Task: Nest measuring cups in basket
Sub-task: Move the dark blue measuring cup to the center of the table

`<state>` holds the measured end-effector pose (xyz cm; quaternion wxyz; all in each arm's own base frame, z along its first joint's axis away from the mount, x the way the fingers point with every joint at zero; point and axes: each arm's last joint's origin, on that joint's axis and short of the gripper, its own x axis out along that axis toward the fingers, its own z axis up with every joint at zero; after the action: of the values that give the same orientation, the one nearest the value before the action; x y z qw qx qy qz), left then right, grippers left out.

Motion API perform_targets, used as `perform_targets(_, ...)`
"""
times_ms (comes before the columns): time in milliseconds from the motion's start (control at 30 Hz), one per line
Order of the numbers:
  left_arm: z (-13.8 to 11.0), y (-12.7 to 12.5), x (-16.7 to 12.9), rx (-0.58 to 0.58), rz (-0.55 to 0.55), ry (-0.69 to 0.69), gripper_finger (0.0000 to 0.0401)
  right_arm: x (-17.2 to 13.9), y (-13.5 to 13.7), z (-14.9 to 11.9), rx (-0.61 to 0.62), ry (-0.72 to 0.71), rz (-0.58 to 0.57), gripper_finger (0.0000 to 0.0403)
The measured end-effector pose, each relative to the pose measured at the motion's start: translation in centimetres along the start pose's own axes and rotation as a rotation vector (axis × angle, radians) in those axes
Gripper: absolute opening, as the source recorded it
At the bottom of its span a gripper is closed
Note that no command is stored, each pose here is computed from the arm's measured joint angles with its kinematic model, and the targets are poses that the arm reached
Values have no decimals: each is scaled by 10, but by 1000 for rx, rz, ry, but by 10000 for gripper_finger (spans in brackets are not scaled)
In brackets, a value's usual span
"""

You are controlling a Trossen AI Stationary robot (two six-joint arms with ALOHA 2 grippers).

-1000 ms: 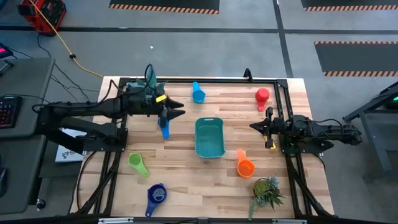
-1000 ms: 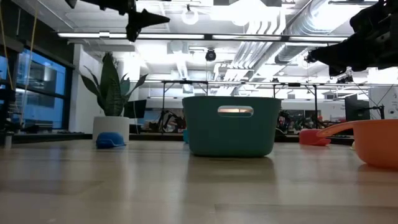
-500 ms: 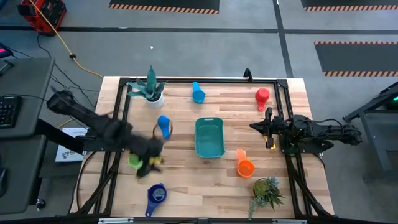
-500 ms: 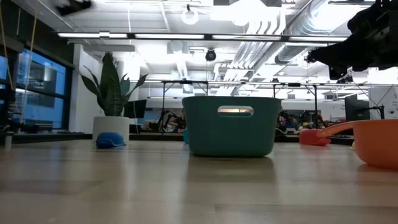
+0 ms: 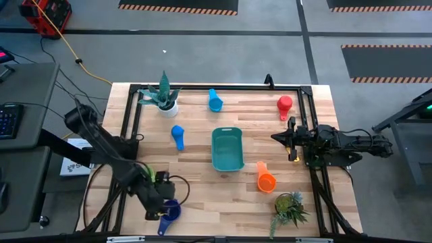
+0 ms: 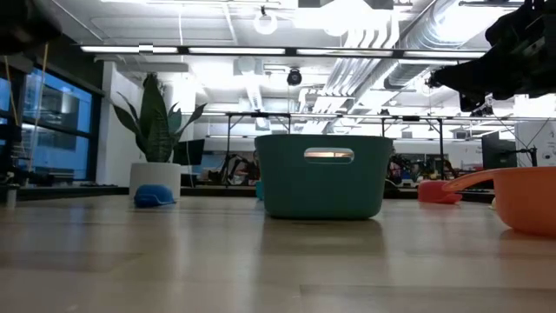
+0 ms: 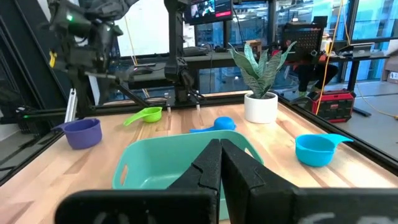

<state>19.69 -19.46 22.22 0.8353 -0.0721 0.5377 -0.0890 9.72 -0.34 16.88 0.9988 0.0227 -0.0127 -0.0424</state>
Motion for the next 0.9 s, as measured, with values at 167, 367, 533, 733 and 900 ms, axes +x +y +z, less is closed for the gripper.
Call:
perform_targets(167,-2,0,15,-109,-1,80,213,0,0,0,0,0,0,0)
perform_targets(367,-4,0,35,-119,34,142,213,0,0,0,0,0,0,0)
perform_targets(533,-4,5,50,-132,68,180,213,0,0,0,0,-1,0,0)
perform_targets(733,0,8,59,-97,70,178,167,0,0,0,0,0,0,0)
perform_targets(900,5,14,60,-82,74,176,70,0,0,0,0,0,0,0)
